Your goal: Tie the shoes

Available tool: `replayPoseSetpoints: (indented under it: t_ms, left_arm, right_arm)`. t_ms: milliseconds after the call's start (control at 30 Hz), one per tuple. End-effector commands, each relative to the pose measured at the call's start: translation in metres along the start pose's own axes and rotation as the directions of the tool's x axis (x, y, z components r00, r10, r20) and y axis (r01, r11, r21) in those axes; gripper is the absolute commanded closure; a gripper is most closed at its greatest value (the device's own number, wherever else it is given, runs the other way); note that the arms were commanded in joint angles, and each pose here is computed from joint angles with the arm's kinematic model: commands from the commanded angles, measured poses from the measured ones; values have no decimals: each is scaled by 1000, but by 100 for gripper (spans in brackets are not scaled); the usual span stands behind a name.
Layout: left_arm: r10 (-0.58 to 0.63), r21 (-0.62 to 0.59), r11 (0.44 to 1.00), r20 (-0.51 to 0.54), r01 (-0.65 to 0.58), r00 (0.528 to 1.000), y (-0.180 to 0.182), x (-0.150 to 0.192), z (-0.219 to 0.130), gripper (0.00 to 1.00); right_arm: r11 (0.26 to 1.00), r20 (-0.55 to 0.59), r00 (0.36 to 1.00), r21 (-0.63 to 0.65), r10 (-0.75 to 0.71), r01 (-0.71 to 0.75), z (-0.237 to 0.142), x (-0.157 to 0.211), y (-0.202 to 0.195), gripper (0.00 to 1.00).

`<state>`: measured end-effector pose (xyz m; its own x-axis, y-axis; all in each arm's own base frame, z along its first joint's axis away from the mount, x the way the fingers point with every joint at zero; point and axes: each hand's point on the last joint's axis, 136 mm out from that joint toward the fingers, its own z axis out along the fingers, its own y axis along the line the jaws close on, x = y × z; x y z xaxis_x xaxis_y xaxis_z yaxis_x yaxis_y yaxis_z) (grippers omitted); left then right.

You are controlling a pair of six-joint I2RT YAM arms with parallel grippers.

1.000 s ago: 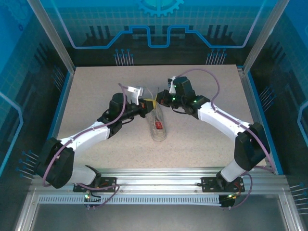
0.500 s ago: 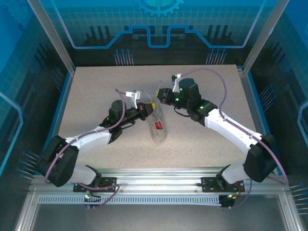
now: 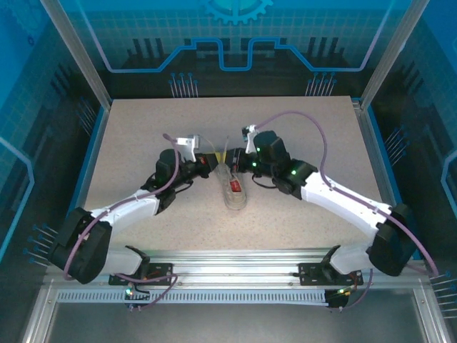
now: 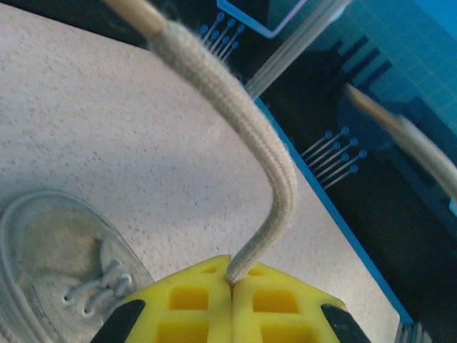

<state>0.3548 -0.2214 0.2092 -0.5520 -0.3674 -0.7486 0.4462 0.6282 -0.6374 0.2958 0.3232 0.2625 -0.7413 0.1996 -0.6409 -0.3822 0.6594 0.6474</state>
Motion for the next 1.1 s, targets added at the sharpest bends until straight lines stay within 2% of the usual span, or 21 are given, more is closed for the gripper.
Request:
replayPoseSetpoints:
  t_ms: [0, 200, 467, 667, 833, 967, 1067]
  left_arm:
    - [-43, 81, 996, 10, 42, 999, -18, -21, 10, 100]
    - [-172, 220, 963, 45, 159, 984, -38, -40, 29, 100]
    - [-246, 181, 954, 17, 239, 969, -12, -9, 17, 100]
    - [-289, 219, 935, 19, 278, 957, -3, 9, 7, 100]
    - [-315, 200, 931, 18, 306, 949, 12, 25, 5, 100]
    - [-302, 129, 946, 27, 296, 953, 30, 35, -1, 86]
    - [-293, 71, 955, 58, 289, 954, 44, 33, -15, 84]
  right_arm:
    - [994, 45, 993, 17, -112, 112, -14, 7, 8, 100]
    - [982, 81, 982, -65, -170, 175, -18, 16, 31, 100]
    - [970, 29, 978, -126, -208, 210, 10, 31, 43, 100]
    - [965, 58, 981, -178, -183, 191, 31, 17, 45, 100]
    - [972, 62, 987, -178, -148, 157, 44, 6, 34, 100]
    - [979, 42, 989, -144, -139, 144, 52, 7, 22, 100]
    - [974, 10, 987, -160, -161, 161, 55, 12, 23, 100]
